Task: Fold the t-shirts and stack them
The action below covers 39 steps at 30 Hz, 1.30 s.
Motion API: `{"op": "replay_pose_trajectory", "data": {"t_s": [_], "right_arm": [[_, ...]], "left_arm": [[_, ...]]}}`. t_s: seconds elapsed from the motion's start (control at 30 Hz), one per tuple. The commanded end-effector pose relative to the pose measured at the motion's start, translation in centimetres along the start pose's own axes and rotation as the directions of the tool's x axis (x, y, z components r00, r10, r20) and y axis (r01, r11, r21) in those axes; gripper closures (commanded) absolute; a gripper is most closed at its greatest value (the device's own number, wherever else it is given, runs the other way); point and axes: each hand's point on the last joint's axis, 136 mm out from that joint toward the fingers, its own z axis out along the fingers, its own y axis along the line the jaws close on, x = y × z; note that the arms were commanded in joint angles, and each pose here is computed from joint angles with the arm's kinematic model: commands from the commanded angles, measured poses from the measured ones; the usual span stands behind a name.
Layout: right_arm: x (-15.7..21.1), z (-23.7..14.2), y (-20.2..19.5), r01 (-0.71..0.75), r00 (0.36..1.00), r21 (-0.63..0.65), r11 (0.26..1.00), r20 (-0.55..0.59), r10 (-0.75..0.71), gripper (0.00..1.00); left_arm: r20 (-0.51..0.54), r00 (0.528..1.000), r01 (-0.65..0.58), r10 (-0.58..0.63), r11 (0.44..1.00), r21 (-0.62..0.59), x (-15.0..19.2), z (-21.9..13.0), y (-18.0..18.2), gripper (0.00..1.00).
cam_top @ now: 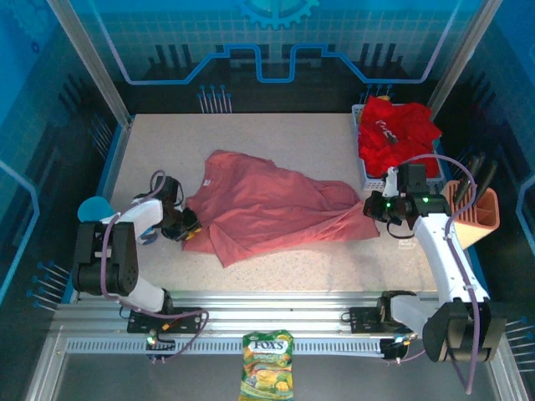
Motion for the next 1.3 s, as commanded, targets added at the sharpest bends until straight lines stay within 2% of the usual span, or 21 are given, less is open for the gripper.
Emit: {"op": "replay_pose_trajectory", "data": {"t_s": [0.0, 0.23, 0.53, 0.8, 0.97, 1.1, 1.27], "right_arm": [[-0.1, -0.2, 0.0, -0.001, 1.000, -0.015, 1.000, 0.006, 0.001, 1.00], [0.0, -0.2, -0.1, -0.003, 1.000, -0.016, 1.000, 0.004, 0.003, 1.00], [-0.1, -0.2, -0.2, -0.001, 1.000, -0.010, 1.000, 0.006, 0.001, 1.00], [-0.1, -0.3, -0.2, -0.003, 1.000, -0.011, 1.000, 0.007, 0.003, 1.00], [-0.2, -0.4, -0.2, -0.005, 1.000, -0.012, 1.000, 0.011, 0.005, 1.00], [-0.2, -0.5, -0.2, -0.005, 1.000, -0.011, 1.000, 0.010, 0.005, 1.00], [-0.2, -0.4, -0.2, -0.003, 1.000, -0.011, 1.000, 0.010, 0.003, 1.00]], "left_arm": [[0.016, 1.000, 0.020, -0.020, 0.999, 0.040, -0.2, -0.2, -0.6, 0.77], [0.021, 0.999, 0.025, -0.026, 0.998, 0.063, -0.4, -0.1, -1.0, 0.77], [0.006, 1.000, 0.016, -0.016, 1.000, 0.025, 0.1, 0.3, -0.3, 0.79], [-0.007, 1.000, -0.015, 0.015, 1.000, 0.014, 0.9, 0.3, -0.6, 0.71], [-0.007, 1.000, -0.013, 0.013, 1.000, 0.006, 1.0, 0.5, -0.5, 0.71], [-0.005, 1.000, -0.011, 0.011, 1.000, 0.003, 0.8, 0.6, -0.5, 0.76], [0.002, 1.000, -0.011, 0.011, 1.000, 0.012, 0.5, 0.3, -1.0, 0.89]]}}
